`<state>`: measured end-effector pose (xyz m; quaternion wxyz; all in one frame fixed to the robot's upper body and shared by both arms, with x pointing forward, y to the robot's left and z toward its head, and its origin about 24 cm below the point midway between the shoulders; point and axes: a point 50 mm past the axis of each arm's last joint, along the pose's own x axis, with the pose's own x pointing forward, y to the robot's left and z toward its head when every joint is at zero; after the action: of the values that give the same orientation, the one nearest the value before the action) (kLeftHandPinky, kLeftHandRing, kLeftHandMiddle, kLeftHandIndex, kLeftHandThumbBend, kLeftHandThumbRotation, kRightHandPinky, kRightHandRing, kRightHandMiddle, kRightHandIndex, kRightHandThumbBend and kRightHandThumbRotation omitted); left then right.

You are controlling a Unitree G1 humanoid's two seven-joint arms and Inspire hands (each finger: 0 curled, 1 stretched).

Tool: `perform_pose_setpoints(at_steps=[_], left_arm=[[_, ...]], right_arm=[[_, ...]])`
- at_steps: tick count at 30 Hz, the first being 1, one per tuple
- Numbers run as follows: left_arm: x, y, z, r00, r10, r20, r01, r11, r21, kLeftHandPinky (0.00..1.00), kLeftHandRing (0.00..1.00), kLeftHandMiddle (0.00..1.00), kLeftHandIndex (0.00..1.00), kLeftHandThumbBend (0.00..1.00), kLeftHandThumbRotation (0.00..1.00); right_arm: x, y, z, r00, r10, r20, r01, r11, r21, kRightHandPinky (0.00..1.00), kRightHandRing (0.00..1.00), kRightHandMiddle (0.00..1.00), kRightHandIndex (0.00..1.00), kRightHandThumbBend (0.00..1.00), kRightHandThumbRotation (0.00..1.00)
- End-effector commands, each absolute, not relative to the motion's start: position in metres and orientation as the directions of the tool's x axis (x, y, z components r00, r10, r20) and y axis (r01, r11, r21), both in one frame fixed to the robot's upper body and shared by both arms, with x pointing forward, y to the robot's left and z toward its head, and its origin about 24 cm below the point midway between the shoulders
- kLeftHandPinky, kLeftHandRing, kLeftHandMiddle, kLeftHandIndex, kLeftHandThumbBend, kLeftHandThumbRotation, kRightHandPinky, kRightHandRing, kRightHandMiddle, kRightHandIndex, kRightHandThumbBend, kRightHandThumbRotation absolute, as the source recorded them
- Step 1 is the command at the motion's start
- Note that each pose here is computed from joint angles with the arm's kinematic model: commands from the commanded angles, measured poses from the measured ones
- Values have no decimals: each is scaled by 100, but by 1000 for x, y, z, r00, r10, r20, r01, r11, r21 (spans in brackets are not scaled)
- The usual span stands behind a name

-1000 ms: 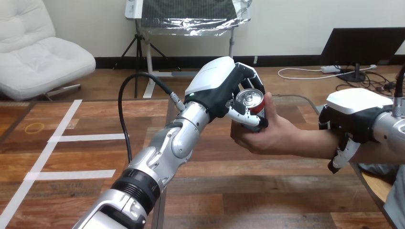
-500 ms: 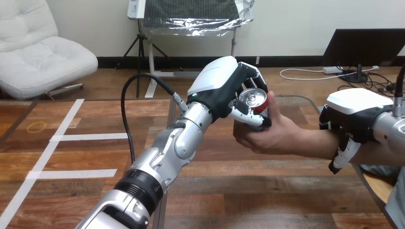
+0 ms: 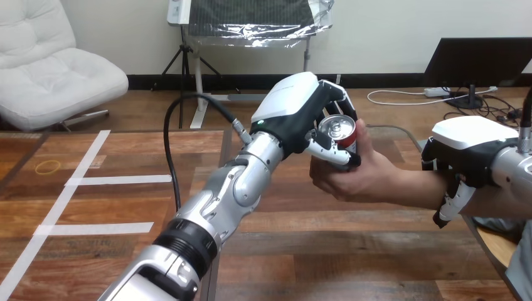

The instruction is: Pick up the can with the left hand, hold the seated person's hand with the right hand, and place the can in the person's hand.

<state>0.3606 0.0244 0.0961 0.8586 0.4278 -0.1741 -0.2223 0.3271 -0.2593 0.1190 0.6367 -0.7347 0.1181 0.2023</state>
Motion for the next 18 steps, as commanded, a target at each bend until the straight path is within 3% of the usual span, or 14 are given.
perform_pose_setpoints(at_steps=[1, 6, 18], left_arm=[[359, -9, 126, 760, -631, 157, 229, 486, 844, 39, 44, 49, 49, 61, 0], [361, -7, 126, 763, -633, 133, 233, 460, 857, 41, 45, 50, 50, 60, 0], [367, 3, 131, 763, -642, 74, 247, 395, 885, 41, 47, 54, 62, 66, 0]], right_arm=[[341, -242, 187, 962, 161, -221, -193, -170, -966, 31, 38, 46, 54, 76, 0], [340, -244, 185, 962, 158, -222, -189, -200, -961, 46, 55, 62, 63, 76, 0], [335, -248, 184, 961, 140, -239, -206, -217, -954, 65, 74, 78, 76, 77, 4]])
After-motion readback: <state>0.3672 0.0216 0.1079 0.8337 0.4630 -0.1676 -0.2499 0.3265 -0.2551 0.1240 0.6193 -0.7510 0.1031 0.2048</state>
